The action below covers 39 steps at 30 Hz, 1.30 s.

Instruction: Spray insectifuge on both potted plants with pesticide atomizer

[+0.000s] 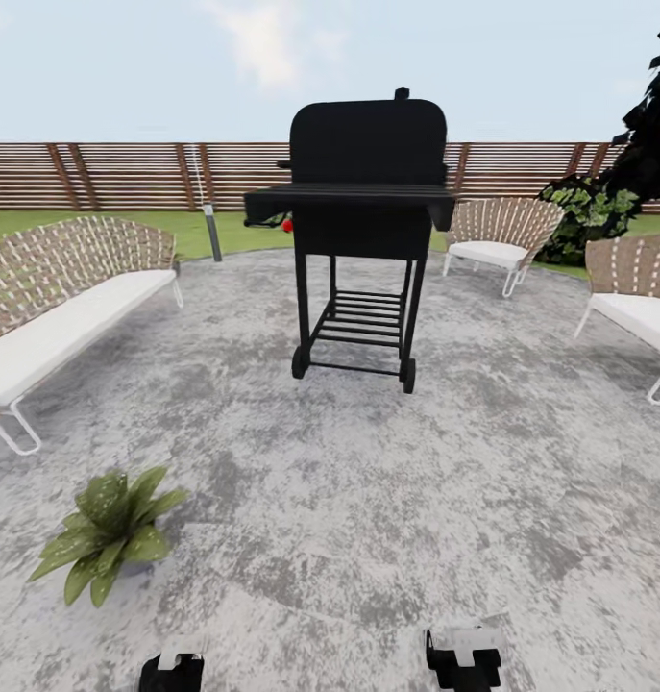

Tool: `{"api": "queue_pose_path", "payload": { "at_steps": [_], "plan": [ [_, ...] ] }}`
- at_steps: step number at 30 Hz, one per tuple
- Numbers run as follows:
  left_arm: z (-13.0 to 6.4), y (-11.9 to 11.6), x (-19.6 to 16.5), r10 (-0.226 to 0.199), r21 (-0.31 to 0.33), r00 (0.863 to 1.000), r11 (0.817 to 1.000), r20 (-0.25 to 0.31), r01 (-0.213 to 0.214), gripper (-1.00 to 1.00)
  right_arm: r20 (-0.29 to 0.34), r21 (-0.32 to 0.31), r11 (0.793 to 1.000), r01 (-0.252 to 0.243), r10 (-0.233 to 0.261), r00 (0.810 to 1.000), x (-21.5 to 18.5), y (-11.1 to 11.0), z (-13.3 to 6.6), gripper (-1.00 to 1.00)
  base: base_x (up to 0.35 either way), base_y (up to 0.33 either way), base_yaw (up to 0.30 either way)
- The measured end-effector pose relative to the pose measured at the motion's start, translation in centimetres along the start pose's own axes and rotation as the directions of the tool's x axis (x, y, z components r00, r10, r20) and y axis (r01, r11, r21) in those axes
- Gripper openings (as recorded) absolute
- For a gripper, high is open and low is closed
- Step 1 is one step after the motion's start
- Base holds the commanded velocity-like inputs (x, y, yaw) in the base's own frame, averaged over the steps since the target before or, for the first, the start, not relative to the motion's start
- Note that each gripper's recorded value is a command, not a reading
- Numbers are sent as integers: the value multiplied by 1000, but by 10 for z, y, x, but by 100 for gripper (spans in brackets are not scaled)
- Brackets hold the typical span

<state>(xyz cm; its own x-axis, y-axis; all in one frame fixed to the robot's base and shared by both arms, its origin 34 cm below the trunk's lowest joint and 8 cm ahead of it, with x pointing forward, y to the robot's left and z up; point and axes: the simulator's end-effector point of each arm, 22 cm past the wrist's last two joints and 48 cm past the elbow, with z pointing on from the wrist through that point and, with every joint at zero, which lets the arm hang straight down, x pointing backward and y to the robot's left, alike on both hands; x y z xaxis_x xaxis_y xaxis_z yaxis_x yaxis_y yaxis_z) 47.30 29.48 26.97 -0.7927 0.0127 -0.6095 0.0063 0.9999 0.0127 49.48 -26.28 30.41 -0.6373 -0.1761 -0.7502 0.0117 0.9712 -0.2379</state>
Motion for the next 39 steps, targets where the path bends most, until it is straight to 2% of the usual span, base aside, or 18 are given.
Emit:
{"api": "queue_pose_path", "payload": {
  "at_steps": [6, 12, 18, 29, 39],
  "plan": [
    [0, 0, 0, 0, 0, 1000, 1000, 0, 0, -100, 1, 1, 1000, 0, 0, 1000, -1, 0, 0, 100, 203, -229, -34],
    [-4, -1, 15, 3, 1, 1000, 1000, -19, -3, -100, -4, -16, 1000, 1, -1, 1000, 1, 9, -2, 100, 0, 0, 0],
    [-5, 0, 17, 4, -1, 1000, 1000, -22, -4, -100, -4, 0, 1000, -2, 2, 1000, 1, 1, 0, 100, 0, 0, -27],
    [-6, 0, 18, 4, -1, 1000, 1000, -22, -4, -100, -5, 2, 1000, -2, 2, 1000, 2, 0, -1, 100, 14, 0, -267],
    [-6, -1, 18, 4, 1, 1000, 1000, -22, -4, -100, -5, 1, 1000, -2, 2, 1000, 2, 0, -1, 100, 310, -70, -279]
  ]
}}
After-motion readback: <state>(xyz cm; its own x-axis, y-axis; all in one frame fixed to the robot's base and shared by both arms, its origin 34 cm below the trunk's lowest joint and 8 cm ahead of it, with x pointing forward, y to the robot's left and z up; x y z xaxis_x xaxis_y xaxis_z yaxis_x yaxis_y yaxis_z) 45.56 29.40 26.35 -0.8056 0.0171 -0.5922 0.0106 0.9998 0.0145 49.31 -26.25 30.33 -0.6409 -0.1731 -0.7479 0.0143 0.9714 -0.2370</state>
